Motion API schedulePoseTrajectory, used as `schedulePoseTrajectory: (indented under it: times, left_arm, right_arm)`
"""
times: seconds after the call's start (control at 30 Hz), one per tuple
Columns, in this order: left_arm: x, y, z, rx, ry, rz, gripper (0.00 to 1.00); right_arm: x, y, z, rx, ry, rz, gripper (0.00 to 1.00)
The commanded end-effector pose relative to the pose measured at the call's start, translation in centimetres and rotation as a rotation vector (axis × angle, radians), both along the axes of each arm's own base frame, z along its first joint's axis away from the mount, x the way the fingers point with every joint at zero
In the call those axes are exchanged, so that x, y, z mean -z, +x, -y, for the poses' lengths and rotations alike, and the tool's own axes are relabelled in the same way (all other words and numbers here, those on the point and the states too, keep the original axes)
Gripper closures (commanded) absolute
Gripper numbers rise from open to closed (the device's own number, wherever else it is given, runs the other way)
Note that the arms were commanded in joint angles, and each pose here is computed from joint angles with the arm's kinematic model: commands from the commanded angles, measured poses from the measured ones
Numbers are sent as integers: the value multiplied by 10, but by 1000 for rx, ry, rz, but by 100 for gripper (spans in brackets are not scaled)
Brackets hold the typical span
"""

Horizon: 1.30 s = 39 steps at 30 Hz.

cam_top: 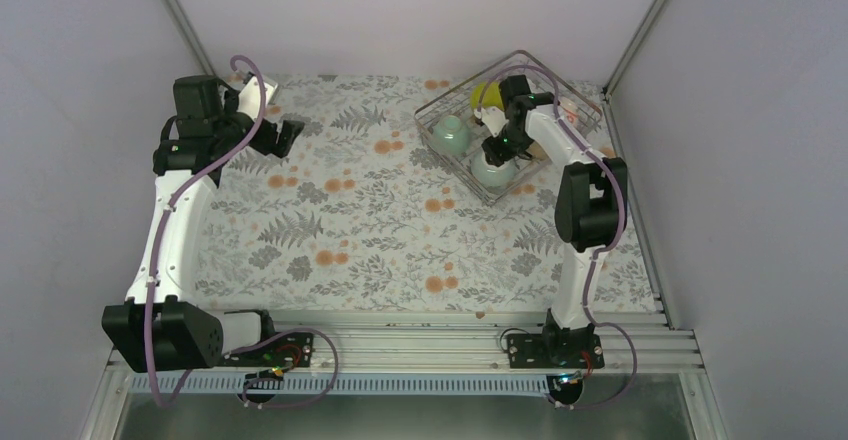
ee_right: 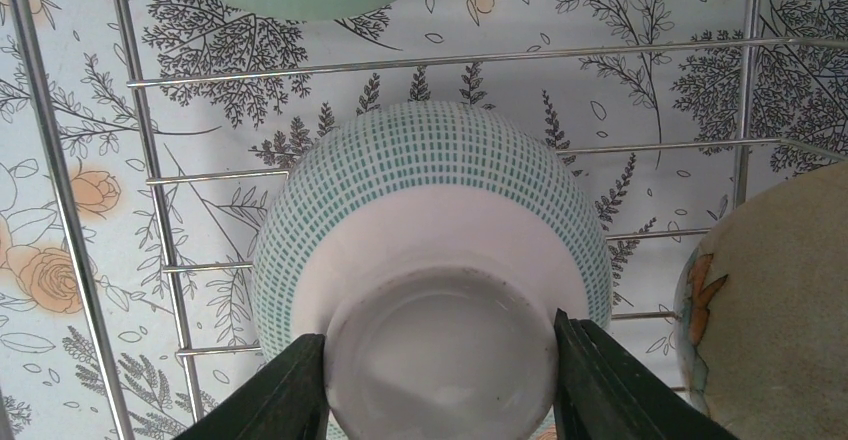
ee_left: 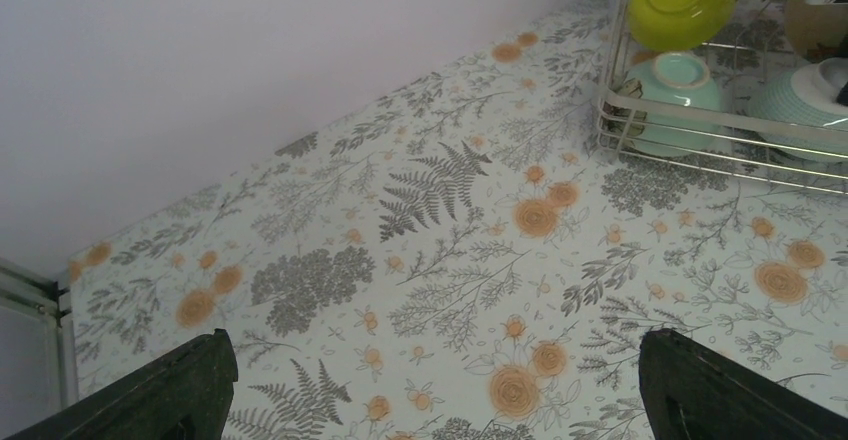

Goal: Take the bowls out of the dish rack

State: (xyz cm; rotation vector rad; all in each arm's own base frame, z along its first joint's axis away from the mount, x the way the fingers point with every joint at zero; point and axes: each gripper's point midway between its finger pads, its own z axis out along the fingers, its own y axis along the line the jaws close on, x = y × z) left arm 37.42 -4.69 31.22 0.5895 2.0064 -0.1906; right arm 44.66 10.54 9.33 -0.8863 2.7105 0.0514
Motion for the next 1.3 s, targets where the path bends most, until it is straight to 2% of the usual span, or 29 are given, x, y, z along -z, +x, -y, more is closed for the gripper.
schedulePoseTrajectory:
  times: [0.0,0.13,0.27,0.37,0.6,0.8,0.93,1.07,1.27]
  left_arm:
    - [-6,-10,12,62,-44,-1,0]
    - [-20,-17,34,188,-127,3,0]
    - [-26,-21,75,381,-256,-74,0]
    - [-20,-15,110,489,-308,-155,0]
    - [1,2,187,732,-455,-319,0]
    - [-5,25,250,925,-526,-370,0]
    - [-8,45,293,976,-511,-353,0]
    - [11,51,322,1026,-524,-373,0]
    - [47,59,342,1044,-526,-424,0]
  right_arm:
    - [-19,-2,5,22,0,30,69]
    - [-56,6,0,26,38,125,71]
    - [-97,12,-5,24,81,223,72]
    - [-130,15,-10,27,130,298,69]
    - [-187,14,-22,3,212,406,72]
    - [-211,18,-27,-13,245,452,72]
    - [-227,19,-33,-26,290,477,72]
    - [-237,11,-47,-66,356,472,72]
    - [-233,8,-55,-87,374,455,72]
